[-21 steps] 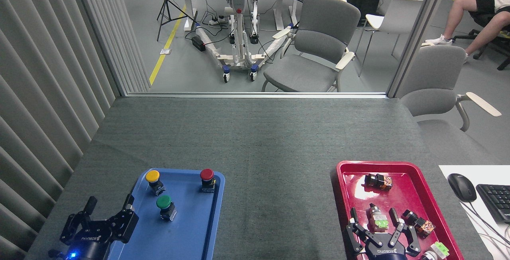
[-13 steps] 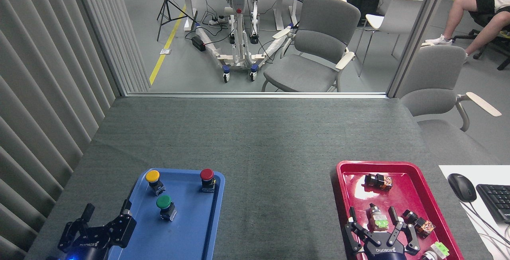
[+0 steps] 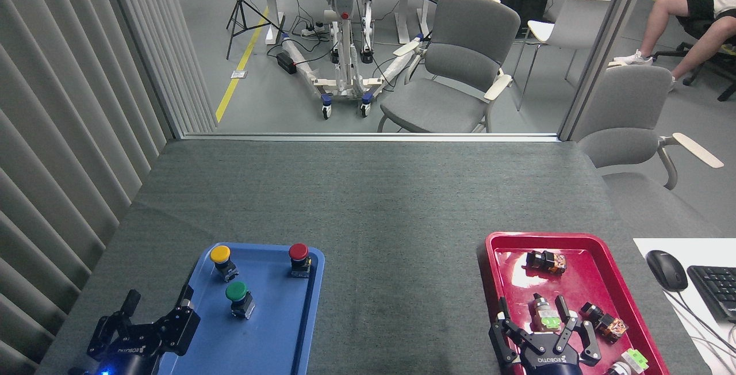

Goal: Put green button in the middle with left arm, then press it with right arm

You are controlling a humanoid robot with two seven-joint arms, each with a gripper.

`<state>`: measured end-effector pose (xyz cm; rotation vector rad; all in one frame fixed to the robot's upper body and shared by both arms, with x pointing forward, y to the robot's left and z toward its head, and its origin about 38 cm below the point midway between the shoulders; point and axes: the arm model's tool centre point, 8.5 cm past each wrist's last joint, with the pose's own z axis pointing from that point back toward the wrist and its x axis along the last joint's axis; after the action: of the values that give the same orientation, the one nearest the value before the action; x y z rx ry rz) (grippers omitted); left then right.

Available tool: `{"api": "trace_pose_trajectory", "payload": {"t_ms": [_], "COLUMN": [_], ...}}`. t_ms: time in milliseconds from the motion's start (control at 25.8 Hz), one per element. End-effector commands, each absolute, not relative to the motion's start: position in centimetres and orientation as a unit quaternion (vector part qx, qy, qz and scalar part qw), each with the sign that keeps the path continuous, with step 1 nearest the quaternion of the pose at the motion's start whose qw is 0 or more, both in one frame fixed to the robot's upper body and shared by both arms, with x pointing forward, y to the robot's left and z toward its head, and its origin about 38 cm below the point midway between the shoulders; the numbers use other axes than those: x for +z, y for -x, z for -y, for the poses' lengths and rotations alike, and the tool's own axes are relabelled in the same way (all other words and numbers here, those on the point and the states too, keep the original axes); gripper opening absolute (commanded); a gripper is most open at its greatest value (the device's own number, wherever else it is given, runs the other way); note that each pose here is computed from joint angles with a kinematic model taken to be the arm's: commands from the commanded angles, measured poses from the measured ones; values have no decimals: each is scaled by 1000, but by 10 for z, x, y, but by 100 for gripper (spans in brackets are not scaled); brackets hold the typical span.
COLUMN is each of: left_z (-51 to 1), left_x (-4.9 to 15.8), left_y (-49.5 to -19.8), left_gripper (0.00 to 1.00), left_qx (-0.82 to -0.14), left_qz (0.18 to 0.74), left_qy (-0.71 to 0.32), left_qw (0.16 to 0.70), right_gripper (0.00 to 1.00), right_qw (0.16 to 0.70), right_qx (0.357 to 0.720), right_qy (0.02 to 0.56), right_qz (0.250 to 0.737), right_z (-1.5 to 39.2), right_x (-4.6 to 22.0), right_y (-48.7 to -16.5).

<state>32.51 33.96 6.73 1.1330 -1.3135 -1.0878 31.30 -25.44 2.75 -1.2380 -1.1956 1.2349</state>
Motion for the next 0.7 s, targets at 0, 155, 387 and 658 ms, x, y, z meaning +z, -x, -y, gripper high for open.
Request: {"api": "trace_pose_trajectory", "payload": {"t_ms": [0,155,387,658], "left_z": [-341,-340,-340,-338], "left_x": [66,65,66,66], "left_y": [-325,-324,-323,-323], "left_gripper": [99,99,99,99], "left_qx": [-455,-459,-460,-468], "left_qz": [547,545,547,556], "left_qy": [-472,-472,-471,-466], "left_qw": [520,519,517,505], "right_gripper": [99,99,99,99], "right_qw": [489,488,485,484], "right_qx": [512,513,512,514], "right_qy": [508,509,515,515], "right_qz": [491,490,487,486], "right_z": [254,255,255,253], "right_x": [26,26,29,29], "right_y": [-311,-311,-315,-315]}}
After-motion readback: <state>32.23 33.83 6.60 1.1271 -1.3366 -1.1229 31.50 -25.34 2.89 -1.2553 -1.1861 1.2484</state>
